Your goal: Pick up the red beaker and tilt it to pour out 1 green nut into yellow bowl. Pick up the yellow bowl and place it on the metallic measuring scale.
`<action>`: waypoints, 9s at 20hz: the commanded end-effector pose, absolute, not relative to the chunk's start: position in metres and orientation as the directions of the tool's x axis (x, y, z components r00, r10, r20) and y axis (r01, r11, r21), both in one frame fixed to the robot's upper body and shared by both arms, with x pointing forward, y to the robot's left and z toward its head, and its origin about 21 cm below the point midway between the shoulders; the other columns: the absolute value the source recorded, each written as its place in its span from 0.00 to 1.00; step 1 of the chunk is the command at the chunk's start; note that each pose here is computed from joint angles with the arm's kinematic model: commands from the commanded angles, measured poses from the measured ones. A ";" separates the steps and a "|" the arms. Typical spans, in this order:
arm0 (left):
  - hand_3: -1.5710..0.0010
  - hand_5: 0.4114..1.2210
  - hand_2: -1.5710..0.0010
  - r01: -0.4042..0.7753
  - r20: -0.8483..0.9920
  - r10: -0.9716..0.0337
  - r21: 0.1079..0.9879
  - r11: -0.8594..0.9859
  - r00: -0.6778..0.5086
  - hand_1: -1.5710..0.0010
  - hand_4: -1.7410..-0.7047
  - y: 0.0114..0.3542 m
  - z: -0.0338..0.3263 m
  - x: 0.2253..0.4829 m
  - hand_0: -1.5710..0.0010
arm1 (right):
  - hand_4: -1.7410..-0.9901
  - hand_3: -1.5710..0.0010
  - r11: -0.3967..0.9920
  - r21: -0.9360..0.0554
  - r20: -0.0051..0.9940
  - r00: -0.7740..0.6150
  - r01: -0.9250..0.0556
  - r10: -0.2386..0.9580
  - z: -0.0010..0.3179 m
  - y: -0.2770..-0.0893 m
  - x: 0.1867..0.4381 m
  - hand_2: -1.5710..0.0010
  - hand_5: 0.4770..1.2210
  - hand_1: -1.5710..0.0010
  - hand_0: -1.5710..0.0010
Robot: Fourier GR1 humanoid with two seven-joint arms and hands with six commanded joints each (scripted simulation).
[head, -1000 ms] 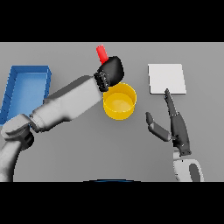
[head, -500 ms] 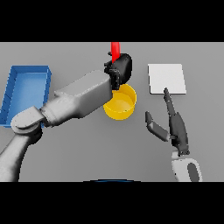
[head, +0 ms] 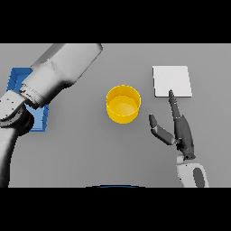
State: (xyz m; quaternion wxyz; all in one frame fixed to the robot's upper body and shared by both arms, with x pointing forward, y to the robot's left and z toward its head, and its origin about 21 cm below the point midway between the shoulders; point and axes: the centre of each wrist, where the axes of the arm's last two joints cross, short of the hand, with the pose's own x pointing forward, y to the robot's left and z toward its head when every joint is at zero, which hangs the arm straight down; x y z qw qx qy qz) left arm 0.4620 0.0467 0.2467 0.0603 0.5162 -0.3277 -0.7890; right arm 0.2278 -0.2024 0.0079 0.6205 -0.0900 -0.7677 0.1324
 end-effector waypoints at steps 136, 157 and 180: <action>1.00 0.37 1.00 -0.101 0.583 -0.707 0.795 0.598 0.400 1.00 0.96 0.334 0.084 0.350 1.00 | 0.00 0.22 -0.220 -0.898 0.044 -0.577 -0.380 0.816 0.136 -0.189 0.381 0.03 1.00 0.00 0.00; 1.00 0.32 1.00 -0.102 0.581 -0.701 0.795 0.598 0.414 1.00 0.98 0.340 0.086 0.349 1.00 | 0.00 0.11 -0.064 -0.903 0.094 -0.342 -0.424 0.935 0.085 -0.275 0.423 0.14 1.00 0.00 0.00; 1.00 0.31 1.00 -0.096 0.574 -0.711 0.800 0.592 0.406 1.00 0.98 0.332 0.082 0.354 1.00 | 0.31 0.86 -0.093 -0.883 0.086 -0.353 -0.460 0.932 0.081 -0.272 0.424 0.97 0.40 0.98 0.97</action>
